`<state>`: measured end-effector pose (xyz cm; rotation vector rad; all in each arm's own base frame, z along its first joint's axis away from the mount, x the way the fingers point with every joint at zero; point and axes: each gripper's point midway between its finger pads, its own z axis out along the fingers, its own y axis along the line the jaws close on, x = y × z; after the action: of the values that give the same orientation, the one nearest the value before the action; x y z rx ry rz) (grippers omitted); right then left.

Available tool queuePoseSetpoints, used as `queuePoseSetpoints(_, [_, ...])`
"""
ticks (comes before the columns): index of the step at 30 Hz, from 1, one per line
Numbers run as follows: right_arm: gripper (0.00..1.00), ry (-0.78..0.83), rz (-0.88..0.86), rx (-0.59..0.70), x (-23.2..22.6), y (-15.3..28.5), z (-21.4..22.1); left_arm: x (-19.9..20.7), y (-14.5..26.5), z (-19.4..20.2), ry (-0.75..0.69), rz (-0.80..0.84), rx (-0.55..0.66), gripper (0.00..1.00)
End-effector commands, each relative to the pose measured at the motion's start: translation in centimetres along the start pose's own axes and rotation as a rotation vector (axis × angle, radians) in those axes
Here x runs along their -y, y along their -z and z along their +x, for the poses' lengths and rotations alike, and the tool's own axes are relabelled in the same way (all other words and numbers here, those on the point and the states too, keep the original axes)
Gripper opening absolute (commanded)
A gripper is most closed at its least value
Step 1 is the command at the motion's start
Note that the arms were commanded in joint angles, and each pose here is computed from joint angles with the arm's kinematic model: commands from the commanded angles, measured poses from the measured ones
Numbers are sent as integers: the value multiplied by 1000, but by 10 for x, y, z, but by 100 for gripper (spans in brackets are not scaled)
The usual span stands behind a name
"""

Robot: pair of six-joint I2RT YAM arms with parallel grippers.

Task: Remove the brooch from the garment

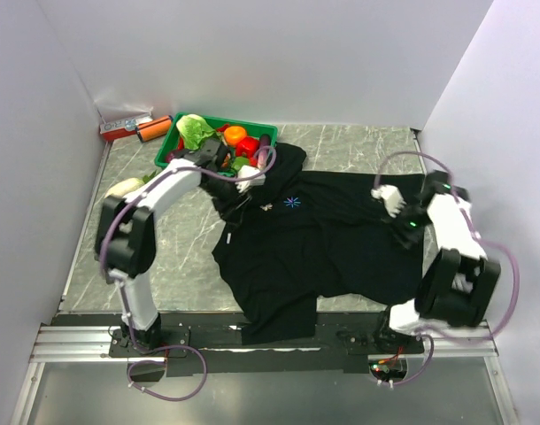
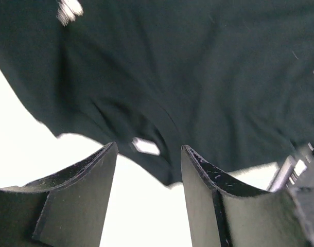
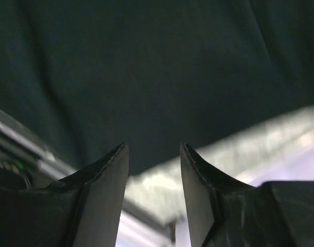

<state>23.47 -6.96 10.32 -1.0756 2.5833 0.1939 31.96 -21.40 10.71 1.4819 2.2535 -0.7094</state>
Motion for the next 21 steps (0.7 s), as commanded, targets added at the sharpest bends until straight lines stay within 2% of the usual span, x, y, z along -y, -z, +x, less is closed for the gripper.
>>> queuePoseSetpoints(1, [49, -72, 50, 134, 44, -38, -62, -22, -45, 7, 72, 33, -43, 58])
queuePoseSetpoints(3, [47, -175, 25, 109, 55, -55, -64, -29, -55, 14, 78, 16, -58, 58])
queuePoseSetpoints(6, [47, -194, 46, 59, 64, -66, -54, -28, -64, 37, 100, 8, -114, 58])
queuePoseSetpoints(11, [45, -98, 53, -153, 35, -94, 26, -9, -65, 77, 136, -8, -180, 58])
queuePoseSetpoints(14, [45, -186, 6, -170, 22, -92, 54, 10, -60, 95, 166, 11, -203, 58])
queuePoseSetpoints(17, [43, -234, 9, -291, 19, -87, 85, 32, -52, 113, 188, 34, -227, 58])
queuePoseSetpoints(21, [41, -285, -6, -332, 12, -79, 114, 52, -40, 127, 185, 53, -245, 58])
